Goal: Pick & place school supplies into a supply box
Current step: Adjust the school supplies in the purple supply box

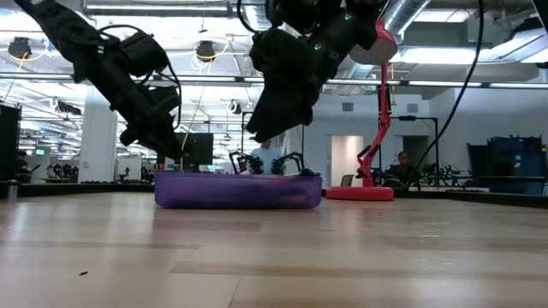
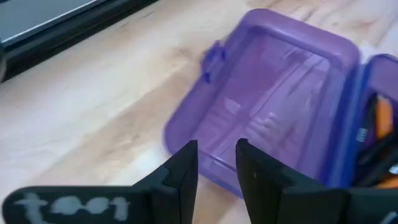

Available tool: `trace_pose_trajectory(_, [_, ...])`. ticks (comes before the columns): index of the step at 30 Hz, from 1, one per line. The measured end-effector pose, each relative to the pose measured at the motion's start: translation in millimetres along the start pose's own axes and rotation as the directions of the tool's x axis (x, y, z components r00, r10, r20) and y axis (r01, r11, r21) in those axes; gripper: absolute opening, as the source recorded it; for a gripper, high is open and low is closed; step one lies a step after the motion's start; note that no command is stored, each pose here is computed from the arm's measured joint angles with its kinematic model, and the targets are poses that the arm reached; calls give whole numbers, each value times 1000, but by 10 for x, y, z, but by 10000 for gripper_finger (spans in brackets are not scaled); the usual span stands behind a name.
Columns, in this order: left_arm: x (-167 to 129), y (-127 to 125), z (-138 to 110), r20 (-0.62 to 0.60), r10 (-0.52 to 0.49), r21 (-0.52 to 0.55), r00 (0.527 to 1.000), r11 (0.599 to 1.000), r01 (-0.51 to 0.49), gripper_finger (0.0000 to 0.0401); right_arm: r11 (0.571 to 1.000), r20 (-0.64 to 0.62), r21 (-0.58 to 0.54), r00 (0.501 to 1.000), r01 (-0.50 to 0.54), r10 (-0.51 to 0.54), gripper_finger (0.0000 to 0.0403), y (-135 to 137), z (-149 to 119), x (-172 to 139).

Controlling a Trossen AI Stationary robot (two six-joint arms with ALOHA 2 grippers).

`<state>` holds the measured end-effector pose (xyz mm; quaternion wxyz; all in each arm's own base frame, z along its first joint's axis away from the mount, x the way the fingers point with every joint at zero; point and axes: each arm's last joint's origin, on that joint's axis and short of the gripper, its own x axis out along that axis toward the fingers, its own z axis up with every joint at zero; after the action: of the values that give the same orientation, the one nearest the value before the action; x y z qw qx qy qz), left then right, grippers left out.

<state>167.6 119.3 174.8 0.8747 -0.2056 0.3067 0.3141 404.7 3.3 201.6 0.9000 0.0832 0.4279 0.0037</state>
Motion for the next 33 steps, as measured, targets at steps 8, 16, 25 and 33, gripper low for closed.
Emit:
trace_pose_trajectory(8, [369,210,-6,-61,-38,-45,997,998,35,94,1000,21,3,1000,7,-7,164,89,0,35])
trace_pose_trajectory(16, [701,180,199,-69,-64,4,996,998,64,94,999,10,46,1000,9,-9,153,86,-14,48])
trace_pose_trajectory(25, [870,181,339,-176,-2,127,984,992,25,94,998,-10,57,1000,7,-6,146,119,-38,50])
trace_pose_trajectory(33, [901,105,228,-280,3,144,960,989,39,93,998,-105,57,994,28,-22,135,106,-131,44])
